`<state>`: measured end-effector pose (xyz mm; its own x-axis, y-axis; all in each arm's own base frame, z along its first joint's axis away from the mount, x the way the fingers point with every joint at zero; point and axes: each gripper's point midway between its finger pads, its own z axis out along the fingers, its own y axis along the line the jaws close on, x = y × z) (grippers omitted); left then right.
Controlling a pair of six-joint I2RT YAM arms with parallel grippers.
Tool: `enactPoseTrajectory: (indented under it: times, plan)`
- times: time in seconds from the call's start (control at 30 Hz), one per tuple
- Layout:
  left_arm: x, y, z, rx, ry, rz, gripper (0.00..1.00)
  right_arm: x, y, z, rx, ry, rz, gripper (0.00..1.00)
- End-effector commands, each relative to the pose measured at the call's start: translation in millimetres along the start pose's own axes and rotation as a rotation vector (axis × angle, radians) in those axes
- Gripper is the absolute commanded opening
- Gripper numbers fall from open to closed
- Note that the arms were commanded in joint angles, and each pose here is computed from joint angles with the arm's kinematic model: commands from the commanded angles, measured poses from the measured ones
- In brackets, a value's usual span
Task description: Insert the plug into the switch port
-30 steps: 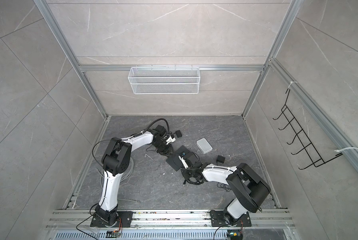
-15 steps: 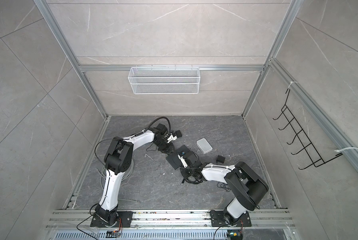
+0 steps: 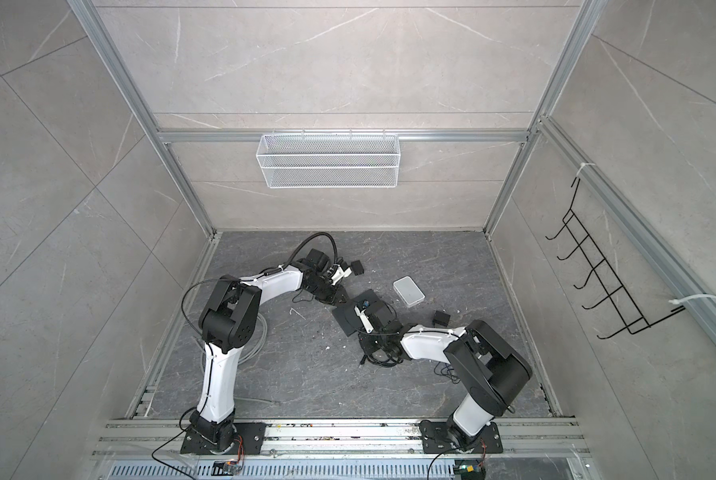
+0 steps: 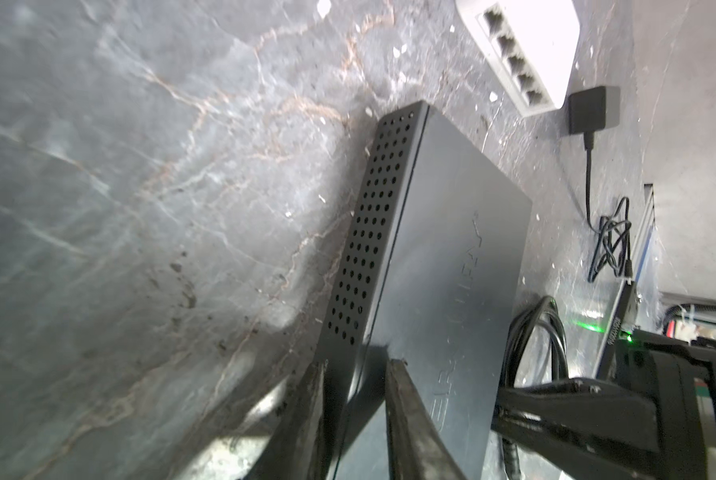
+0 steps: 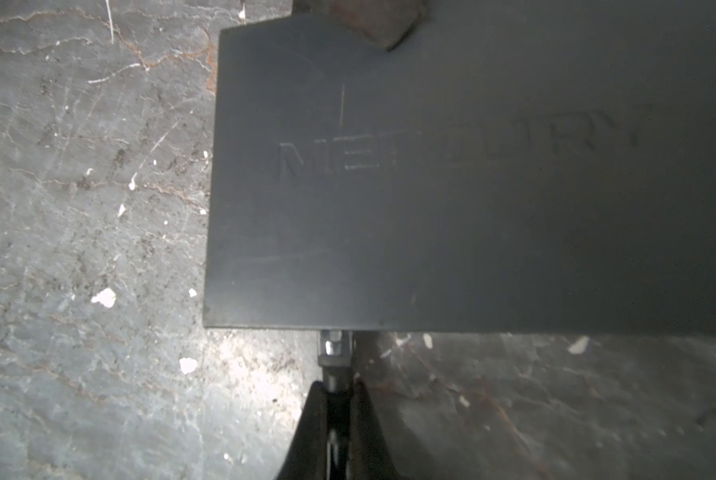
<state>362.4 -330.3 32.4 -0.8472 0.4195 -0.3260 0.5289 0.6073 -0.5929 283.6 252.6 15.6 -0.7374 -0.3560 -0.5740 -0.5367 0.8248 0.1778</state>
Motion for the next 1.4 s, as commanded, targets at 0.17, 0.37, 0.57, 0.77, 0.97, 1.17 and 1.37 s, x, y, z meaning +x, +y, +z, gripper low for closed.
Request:
enactPoseTrajectory:
  times: [0.17, 0.37, 0.57, 0.77, 0.97, 1.17, 1.37]
  plan:
    - [149, -94, 35, 0.256, 0.486, -0.293, 0.18, -42, -22, 26, 0.125, -0.122, 0.194, 0.03]
    - [139, -84, 28, 0.192, 0.464, -0.276, 0.18, -41, -15, 17, 0.090, -0.147, 0.184, 0.05]
    - [87, -60, 8, 0.138, 0.324, -0.218, 0.36, -22, 0, 2, 0.010, -0.073, 0.101, 0.04]
    - [57, -55, -6, 0.105, 0.293, -0.131, 0.39, -8, 5, -2, -0.025, -0.032, 0.077, 0.04]
    - [74, -47, -19, 0.035, 0.409, -0.085, 0.38, -5, -3, 3, 0.027, -0.003, 0.086, 0.04]
    - [103, -54, -4, 0.128, 0.467, -0.145, 0.37, -6, -10, 8, 0.062, -0.010, 0.083, 0.04]
    - [132, -68, 13, 0.172, 0.549, -0.187, 0.33, -21, 9, 8, -0.018, -0.092, -0.035, 0.04]
